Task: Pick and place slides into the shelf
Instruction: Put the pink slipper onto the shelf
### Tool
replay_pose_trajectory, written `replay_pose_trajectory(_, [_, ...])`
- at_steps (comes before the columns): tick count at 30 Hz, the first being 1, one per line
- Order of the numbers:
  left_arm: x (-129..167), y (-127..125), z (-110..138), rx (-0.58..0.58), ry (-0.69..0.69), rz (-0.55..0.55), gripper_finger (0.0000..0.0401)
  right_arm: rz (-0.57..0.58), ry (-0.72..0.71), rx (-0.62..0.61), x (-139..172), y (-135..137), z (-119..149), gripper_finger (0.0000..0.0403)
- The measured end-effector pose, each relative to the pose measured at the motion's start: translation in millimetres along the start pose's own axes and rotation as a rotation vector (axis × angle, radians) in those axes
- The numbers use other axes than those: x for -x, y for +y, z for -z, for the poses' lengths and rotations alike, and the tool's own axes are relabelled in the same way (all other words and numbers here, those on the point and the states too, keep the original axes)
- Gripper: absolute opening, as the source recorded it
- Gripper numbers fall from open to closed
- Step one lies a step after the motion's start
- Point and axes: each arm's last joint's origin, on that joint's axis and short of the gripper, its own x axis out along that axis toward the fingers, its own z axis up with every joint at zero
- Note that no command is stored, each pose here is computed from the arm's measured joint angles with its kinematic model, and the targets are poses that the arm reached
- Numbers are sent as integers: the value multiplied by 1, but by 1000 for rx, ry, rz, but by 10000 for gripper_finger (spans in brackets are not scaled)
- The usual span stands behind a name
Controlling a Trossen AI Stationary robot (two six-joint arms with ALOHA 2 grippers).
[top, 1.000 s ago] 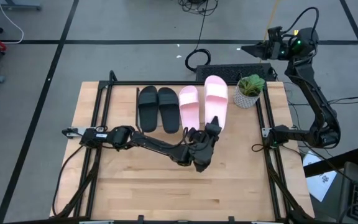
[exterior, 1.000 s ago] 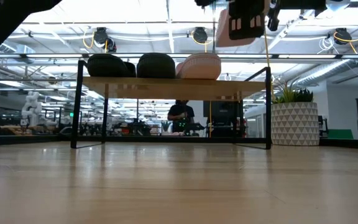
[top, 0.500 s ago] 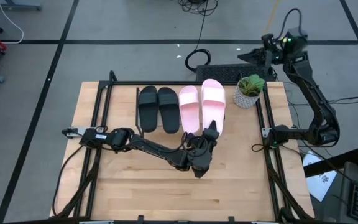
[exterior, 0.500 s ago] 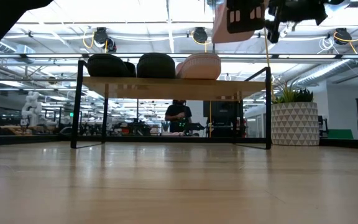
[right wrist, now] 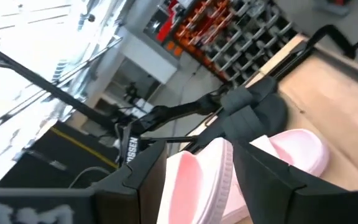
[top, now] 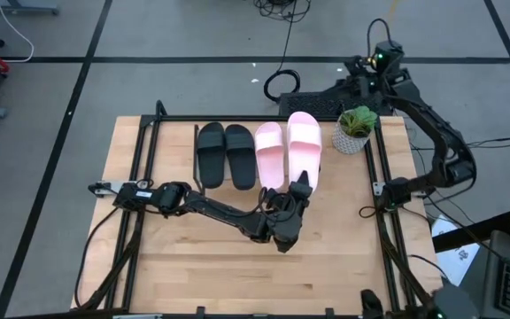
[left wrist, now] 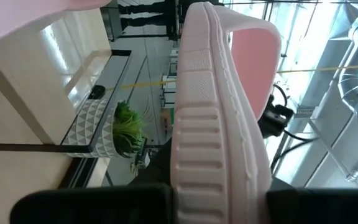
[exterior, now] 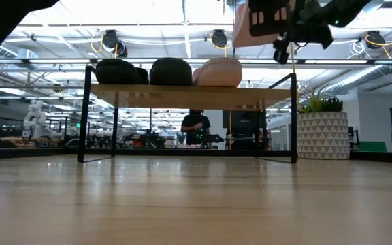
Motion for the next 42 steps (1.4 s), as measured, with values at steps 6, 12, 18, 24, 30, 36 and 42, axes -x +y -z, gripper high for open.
replay_pose_trajectory(6, [0, 0, 0, 5, -1, 0, 49, -82, 64, -58, -10, -21, -4, 178])
replay_pose_trajectory(12, [-1, -2, 0, 22, -3, 2, 49, -147, 125, -106, -20, -31, 0, 178])
replay_pose_trajectory(18, [-9, -4, -2, 43, -11, 7, 49, -165, 149, -105, -29, -29, 1, 175])
replay_pose_trajectory(24, [-16, -10, -4, 23, -8, 21, 49, -179, 170, -108, -37, -27, 3, 172])
replay_pose_trajectory(30, [-17, -14, -5, 6, -7, 28, 48, -176, 167, -119, -36, -34, 3, 172])
replay_pose_trajectory(36, [-9, -14, -5, 1, -8, 21, 48, -168, 163, -152, -36, -47, 4, 171])
replay_pose_trajectory(42, [2, -13, -4, -9, -32, 4, 48, -145, 133, -153, -26, -51, 1, 171])
